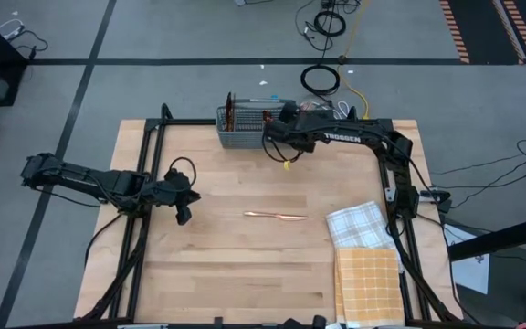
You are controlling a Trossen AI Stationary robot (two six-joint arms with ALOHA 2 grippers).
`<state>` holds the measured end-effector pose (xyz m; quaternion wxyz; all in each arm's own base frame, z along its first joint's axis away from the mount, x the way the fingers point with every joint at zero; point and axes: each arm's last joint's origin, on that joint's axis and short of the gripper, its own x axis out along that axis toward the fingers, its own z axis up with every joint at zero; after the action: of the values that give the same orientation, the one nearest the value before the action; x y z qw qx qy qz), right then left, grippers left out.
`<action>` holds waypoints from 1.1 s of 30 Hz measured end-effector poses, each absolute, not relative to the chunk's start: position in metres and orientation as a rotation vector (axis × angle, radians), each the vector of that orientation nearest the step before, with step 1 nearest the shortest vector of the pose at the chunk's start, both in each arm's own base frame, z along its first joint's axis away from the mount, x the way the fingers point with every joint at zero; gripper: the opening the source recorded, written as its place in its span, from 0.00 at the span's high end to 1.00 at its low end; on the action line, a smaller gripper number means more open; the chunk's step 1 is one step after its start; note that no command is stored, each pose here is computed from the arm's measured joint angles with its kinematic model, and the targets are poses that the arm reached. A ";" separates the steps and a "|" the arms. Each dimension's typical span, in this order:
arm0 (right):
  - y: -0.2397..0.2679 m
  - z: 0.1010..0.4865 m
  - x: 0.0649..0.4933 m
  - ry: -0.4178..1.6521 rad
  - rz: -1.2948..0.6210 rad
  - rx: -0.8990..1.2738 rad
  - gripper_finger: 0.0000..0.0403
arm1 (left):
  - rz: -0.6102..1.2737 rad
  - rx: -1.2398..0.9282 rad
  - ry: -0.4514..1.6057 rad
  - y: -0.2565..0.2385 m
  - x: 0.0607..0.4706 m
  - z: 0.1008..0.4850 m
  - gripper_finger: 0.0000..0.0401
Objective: Sort silverware
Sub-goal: Put the bronze fork into the gray silverware rack, then put the bronze knife into the gray silverware rack
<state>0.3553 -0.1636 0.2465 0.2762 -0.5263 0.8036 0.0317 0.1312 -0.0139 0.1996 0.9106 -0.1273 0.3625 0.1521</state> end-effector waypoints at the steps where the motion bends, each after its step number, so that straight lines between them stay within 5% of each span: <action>1: -0.164 0.246 0.356 2.149 0.096 -1.408 0.99 | 0.314 -0.262 0.748 -0.014 0.131 0.200 0.87; 17: -0.163 0.247 0.355 2.108 -0.131 -1.309 0.58 | 0.313 -0.261 0.749 -0.014 0.131 0.199 0.87; 26: -0.154 0.279 0.343 2.076 -0.335 -1.327 0.57 | 0.315 -0.273 0.744 -0.014 0.131 0.200 0.87; 33: -0.112 0.309 0.331 1.713 -0.491 -0.935 0.57 | 0.224 -0.365 0.631 -0.018 0.141 0.209 0.87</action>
<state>0.3315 -0.1118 0.3094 0.5350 -0.3924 0.7192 -0.2061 0.1405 -0.0177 0.2093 0.9282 -0.1780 0.3079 0.1093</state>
